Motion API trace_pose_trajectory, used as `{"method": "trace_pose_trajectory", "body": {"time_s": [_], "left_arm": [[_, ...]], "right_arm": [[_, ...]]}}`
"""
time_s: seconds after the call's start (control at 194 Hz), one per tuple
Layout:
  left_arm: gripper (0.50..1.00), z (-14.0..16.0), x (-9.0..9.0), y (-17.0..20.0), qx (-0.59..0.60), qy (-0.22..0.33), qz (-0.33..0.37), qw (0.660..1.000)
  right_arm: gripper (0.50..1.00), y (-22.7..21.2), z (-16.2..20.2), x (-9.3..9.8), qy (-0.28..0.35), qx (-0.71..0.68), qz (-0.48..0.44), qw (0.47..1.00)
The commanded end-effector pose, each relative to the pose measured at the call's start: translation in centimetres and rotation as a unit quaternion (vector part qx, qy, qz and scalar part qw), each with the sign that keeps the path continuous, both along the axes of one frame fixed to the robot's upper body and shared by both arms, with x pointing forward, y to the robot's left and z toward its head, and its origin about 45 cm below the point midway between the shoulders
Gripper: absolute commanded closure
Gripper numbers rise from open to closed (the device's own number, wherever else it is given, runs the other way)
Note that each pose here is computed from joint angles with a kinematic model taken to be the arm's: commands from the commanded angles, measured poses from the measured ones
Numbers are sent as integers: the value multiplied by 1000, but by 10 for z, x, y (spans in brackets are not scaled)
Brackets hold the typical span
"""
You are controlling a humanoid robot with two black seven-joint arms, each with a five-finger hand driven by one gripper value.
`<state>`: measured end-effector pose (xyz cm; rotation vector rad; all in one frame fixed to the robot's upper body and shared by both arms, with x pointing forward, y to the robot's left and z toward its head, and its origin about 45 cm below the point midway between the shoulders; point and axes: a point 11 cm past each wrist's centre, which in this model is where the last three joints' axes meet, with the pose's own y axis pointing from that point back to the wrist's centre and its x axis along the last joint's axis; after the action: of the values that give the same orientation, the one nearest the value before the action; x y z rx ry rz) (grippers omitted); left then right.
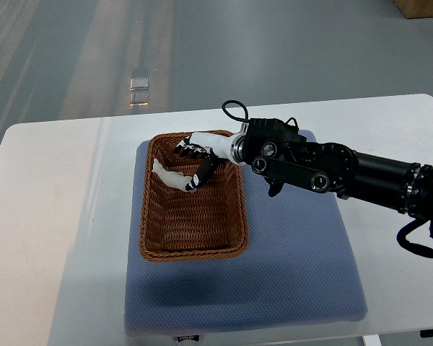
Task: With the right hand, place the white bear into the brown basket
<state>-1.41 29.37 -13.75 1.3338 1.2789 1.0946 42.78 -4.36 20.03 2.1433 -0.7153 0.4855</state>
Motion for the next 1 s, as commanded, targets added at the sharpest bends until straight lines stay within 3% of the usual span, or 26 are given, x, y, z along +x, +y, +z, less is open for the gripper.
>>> {"method": "trace_pose_trajectory", "body": {"time_s": [0.0, 0.34, 0.531, 0.68, 0.85, 0.994], "left_arm": [[500, 0, 0, 0, 0, 0, 0, 1000], [500, 0, 0, 0, 0, 0, 0, 1000], [500, 0, 0, 0, 0, 0, 0, 1000], [500, 0, 0, 0, 0, 0, 0, 1000], [500, 0, -1, 0, 0, 1, 1, 1000], [500, 0, -1, 0, -1, 1, -1, 1000]], "right_arm": [[644, -3, -1, 2, 0, -2, -4, 1000], [644, -4, 13, 12, -16, -4, -11, 1000], [642, 4, 37, 20, -34, 2, -2, 999], [626, 19, 81, 29, -60, 35, 7, 998], [579, 23, 156, 48, -48, 211, -47, 975], [576, -27, 161, 66, 21, 379, -143, 914]]}}
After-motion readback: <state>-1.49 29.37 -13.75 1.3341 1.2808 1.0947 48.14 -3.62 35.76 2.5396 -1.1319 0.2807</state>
